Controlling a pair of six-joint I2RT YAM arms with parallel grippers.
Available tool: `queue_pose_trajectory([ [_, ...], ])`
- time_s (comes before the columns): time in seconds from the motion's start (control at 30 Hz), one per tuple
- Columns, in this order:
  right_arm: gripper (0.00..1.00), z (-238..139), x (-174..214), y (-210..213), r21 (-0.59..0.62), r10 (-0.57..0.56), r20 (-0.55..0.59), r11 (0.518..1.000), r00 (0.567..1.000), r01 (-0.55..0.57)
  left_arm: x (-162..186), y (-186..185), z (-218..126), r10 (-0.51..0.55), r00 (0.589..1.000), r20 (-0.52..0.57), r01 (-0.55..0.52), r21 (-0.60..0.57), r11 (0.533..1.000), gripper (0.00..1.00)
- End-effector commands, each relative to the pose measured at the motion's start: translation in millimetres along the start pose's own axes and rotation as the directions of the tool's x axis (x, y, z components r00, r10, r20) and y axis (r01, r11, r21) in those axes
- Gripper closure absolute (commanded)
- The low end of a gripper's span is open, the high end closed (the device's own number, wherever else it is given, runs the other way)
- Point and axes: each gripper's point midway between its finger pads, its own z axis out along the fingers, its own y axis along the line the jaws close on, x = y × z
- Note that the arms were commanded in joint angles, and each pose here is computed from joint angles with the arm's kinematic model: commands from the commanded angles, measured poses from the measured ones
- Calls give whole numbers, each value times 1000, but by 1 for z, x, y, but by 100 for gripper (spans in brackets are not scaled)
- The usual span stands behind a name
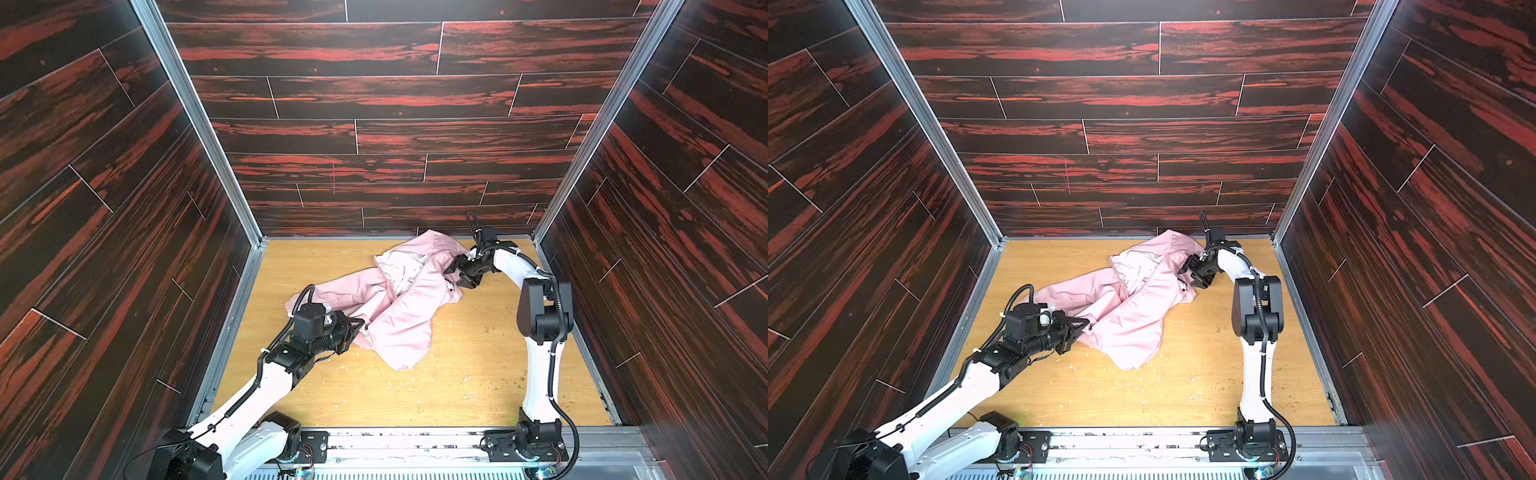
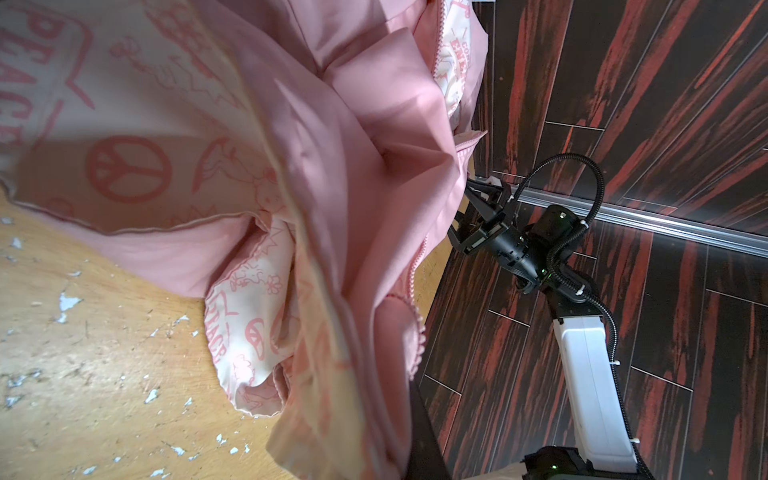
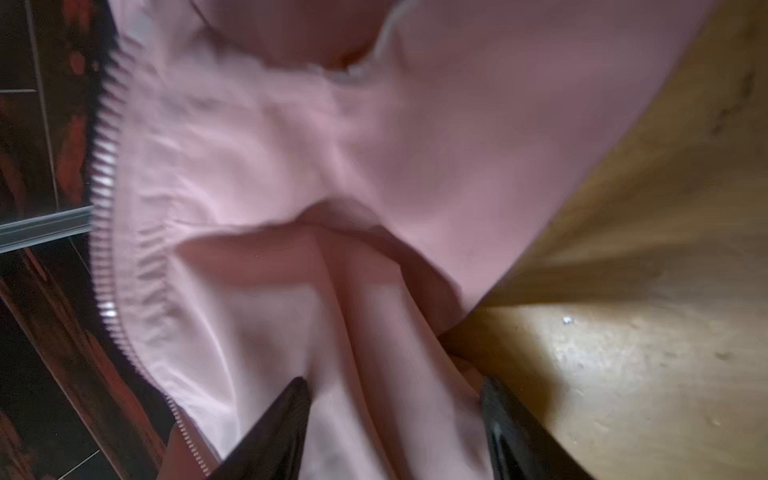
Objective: Zip up the jacket
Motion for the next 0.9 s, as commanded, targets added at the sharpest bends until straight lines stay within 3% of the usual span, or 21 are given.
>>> queue_pose_trajectory([
  [0.0, 31, 20, -6, 0, -43, 0, -28, 999, 1000, -2, -1, -1, -2, 3, 1000, -2, -3, 14, 1000, 100],
  [0.27, 35, 63, 24, -1, -85, 39, -141, 995, 989, -51, -5, -1, -1, -10, 1000, -13, 10, 12, 1000, 100],
  [0.33, 48, 67, 30, -3, -98, 61, -150, 992, 987, -76, -8, 0, -1, -13, 1000, -13, 13, 9, 1000, 100],
  [0.4, 71, 67, 34, -4, -114, 72, -154, 989, 985, -90, -12, 0, -2, -13, 1000, -13, 13, 6, 1000, 100],
  [0.6, 100, 50, 51, -9, -141, 82, -133, 985, 988, -101, -26, 11, -2, 15, 1000, -19, -16, -53, 998, 100],
  [0.87, 100, 13, 105, -37, -138, 106, -125, 983, 987, -123, -54, 13, 10, 110, 989, -104, -124, -148, 981, 100],
])
